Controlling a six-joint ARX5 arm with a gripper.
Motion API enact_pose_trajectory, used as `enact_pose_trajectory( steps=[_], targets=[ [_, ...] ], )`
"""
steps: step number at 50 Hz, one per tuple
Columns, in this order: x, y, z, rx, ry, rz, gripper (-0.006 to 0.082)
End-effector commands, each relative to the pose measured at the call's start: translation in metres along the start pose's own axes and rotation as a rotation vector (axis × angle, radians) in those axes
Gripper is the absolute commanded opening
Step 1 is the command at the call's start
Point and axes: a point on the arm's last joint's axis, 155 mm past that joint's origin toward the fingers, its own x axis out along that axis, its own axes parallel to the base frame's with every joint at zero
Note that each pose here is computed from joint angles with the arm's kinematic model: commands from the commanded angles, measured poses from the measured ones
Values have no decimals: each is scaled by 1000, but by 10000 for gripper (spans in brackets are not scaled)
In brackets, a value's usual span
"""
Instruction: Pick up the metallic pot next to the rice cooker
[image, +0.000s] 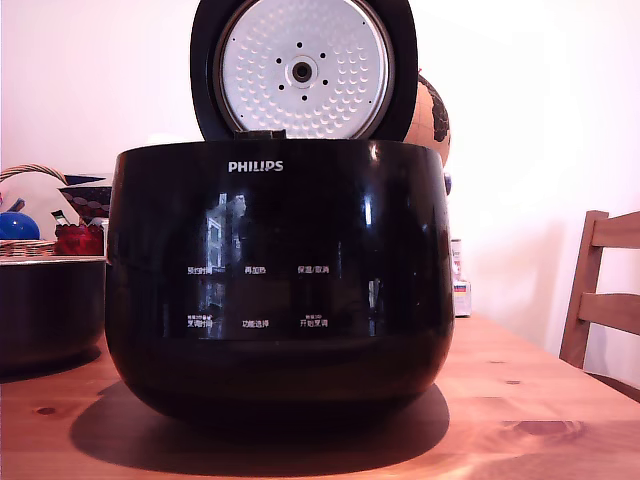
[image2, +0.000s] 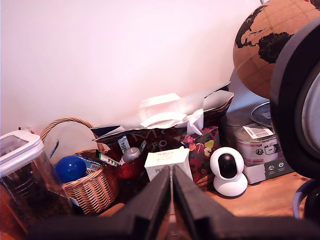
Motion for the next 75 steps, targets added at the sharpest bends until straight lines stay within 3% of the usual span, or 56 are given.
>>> enact_pose_trajectory(
  steps=[1,17,28,32,38,40,41,46,47,51,58,61,75],
  targets=[
    [1,1,-3,0,-3,7,-20],
    [0,0,-6,1,16,0,-20],
    [-6,-13,-25,31,188,-94,-20],
    [-10,-15,-32,71,268,-129,-21],
    [-20,-18,-48,276,403,-218,-21],
    [-23,-19,-56,296,458,-241,-21],
    [-25,-20,-60,369,478,-269,-21],
    [-33,-23,-82,443,602,-343,-17],
    [-35,-24,-88,502,621,-377,-10],
    [-36,-26,-106,526,700,-423,63],
    [-29,-24,-129,564,791,-458,369],
    [-22,-19,-136,600,822,-451,442],
    [-3,-20,-184,641,961,-568,456]
  ],
)
